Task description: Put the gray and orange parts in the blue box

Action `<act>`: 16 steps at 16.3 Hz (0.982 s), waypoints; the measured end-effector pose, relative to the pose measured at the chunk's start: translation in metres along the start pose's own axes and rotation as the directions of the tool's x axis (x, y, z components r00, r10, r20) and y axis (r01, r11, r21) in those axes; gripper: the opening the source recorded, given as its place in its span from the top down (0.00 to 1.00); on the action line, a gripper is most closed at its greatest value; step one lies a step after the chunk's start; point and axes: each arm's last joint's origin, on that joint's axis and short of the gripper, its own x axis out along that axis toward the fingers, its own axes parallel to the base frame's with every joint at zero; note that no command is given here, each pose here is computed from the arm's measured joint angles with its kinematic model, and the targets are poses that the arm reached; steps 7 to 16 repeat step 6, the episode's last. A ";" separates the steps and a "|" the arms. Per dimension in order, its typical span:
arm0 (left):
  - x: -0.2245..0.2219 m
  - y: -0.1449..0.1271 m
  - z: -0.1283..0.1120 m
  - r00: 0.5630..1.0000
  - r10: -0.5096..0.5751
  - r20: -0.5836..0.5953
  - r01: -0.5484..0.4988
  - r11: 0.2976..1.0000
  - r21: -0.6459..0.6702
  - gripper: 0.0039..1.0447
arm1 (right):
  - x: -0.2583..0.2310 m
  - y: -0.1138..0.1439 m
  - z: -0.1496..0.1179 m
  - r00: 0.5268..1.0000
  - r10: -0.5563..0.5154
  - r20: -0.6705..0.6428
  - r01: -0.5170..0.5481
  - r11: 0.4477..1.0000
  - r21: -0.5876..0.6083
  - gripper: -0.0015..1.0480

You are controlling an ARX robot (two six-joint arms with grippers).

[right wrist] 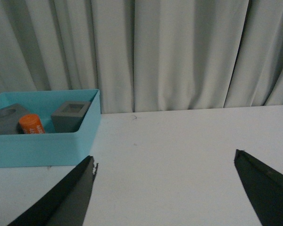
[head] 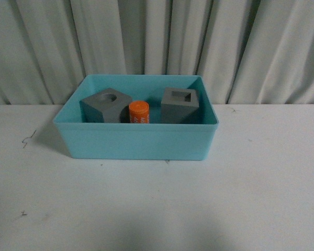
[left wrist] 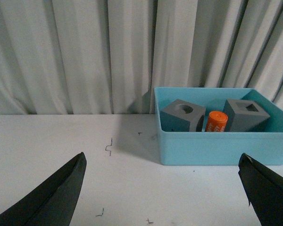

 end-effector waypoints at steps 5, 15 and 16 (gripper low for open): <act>0.000 0.000 0.000 1.000 0.000 0.000 0.000 1.000 0.000 0.06 | 0.000 0.000 0.000 1.000 0.000 0.000 0.000 1.000 0.000 0.06; 0.000 0.000 0.000 1.000 0.000 0.000 0.000 1.000 0.000 0.06 | 0.000 0.000 0.000 1.000 0.000 0.000 0.000 1.000 0.000 0.06; 0.000 0.000 0.000 1.000 0.000 0.000 0.000 1.000 0.000 0.06 | 0.000 0.000 0.000 1.000 0.000 0.000 0.000 1.000 0.000 0.06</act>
